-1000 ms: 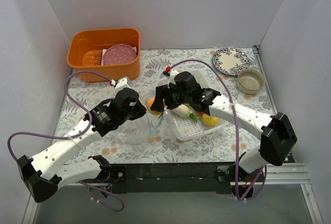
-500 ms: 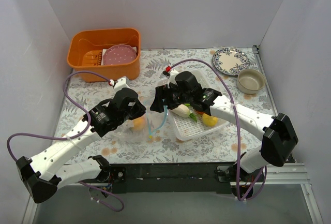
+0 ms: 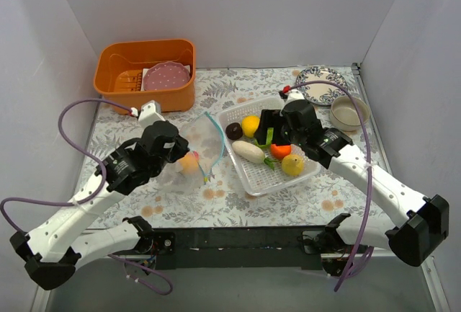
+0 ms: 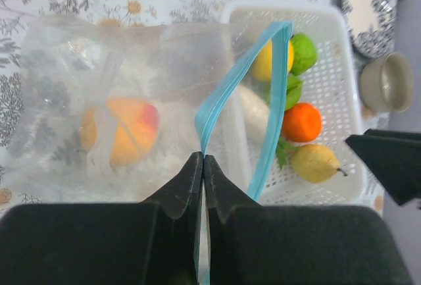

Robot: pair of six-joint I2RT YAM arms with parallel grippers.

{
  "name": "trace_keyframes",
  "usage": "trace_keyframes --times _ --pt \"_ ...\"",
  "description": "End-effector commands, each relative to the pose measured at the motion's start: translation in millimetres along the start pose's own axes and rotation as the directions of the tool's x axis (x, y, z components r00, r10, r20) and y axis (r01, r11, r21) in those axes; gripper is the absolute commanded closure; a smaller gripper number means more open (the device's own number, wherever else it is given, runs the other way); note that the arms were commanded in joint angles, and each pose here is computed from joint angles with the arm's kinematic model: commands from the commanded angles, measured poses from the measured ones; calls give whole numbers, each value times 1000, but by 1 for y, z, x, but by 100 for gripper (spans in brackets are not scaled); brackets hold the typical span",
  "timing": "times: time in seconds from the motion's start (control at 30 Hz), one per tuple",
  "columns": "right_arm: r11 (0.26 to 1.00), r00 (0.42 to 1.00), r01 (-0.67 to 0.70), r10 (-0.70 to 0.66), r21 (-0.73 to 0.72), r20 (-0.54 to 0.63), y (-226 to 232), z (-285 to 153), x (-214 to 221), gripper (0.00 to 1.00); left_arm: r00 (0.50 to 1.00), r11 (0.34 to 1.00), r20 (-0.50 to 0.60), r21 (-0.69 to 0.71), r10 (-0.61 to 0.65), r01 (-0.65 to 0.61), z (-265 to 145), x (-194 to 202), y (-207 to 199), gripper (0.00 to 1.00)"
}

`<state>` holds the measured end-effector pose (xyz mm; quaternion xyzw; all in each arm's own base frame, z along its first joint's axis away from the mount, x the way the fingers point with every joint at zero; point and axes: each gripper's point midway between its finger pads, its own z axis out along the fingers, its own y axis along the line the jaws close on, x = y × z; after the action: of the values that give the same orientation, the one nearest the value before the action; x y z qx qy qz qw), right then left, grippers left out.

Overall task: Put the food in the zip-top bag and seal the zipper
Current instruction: Place the fake fruit in the zipper food storage bag, then pick up the fake fruit from the bin.

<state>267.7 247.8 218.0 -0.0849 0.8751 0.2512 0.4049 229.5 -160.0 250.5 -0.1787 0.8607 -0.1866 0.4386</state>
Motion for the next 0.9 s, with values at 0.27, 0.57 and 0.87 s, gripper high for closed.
trace_keyframes --times 0.27,0.57,0.87 --pt "952 984 84 -33 294 -174 -88 -21 57 3 1000 1000 24 -15 -4 4 -2 -7 0 100" --pt "923 976 111 -31 369 -217 -107 -24 72 2 1000 999 -23 30 19 -19 7 3 -14 100" --pt "895 947 152 -11 418 -320 -126 -12 104 2 997 999 -56 27 44 -42 14 10 -19 100"
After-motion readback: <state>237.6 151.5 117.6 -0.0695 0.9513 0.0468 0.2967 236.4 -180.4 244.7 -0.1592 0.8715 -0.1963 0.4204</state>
